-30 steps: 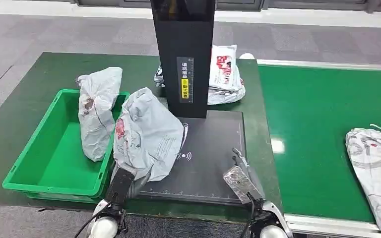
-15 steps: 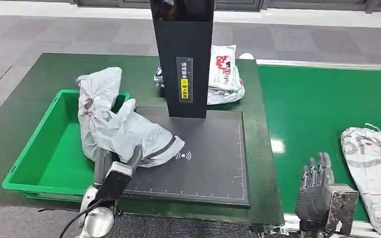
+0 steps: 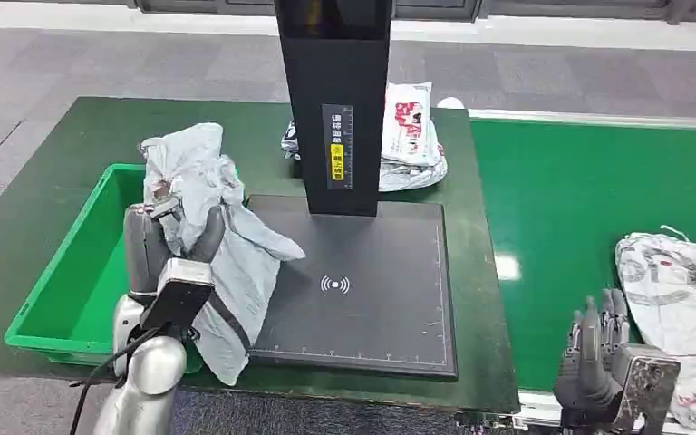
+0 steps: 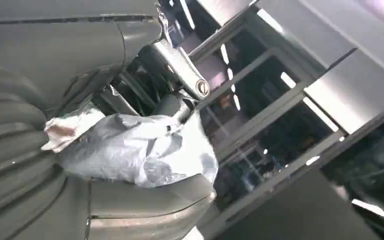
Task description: Moved the parcel from conveyor to table for the left to box.
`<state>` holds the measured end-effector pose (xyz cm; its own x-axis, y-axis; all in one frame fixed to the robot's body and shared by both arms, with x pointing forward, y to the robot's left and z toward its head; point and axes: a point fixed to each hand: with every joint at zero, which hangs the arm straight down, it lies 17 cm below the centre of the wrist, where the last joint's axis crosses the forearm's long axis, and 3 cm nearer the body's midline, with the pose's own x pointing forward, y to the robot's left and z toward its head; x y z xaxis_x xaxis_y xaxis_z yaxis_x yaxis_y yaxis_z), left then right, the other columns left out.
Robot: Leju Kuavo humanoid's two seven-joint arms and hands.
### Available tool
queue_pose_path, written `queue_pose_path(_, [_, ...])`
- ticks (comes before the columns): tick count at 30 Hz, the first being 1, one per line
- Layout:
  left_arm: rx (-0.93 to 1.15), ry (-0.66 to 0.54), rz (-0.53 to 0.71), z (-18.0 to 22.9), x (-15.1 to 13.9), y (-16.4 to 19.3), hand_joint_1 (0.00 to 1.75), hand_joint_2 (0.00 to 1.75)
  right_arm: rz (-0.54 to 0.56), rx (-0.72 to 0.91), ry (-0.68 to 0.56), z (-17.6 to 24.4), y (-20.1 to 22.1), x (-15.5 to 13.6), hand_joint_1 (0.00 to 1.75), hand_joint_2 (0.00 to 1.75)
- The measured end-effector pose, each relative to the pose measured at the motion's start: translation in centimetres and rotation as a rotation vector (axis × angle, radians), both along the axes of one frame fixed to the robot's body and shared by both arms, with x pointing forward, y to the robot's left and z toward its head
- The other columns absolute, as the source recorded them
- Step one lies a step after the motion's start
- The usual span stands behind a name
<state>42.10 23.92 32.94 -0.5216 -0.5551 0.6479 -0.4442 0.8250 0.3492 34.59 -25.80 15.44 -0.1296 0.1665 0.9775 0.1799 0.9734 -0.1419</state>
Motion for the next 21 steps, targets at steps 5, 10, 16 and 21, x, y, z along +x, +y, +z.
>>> queue_pose_path(5, [0.031, -0.015, 0.035, 1.7, 1.1, 0.5, 1.75, 1.75, -0.001, 0.002, -0.002, 0.1, 0.0, 0.0, 0.0, 1.75])
queue_pose_path(10, [0.094, -0.094, 0.131, 6.8, 2.7, 2.2, 1.75, 1.75, -0.002, 0.002, -0.001, 0.1, 0.0, 0.2, 0.0, 1.75])
queue_pose_path(16, [0.119, -0.185, 0.265, 11.2, 2.5, 7.4, 1.75, 1.75, 0.003, 0.005, 0.01, -0.1, 0.2, 0.0, 0.0, 1.75])
queue_pose_path(21, [0.135, -0.248, 0.425, 12.6, 0.9, 12.0, 1.75, 1.75, 0.005, -0.005, 0.023, -0.3, 0.4, 0.1, 0.0, 1.75])
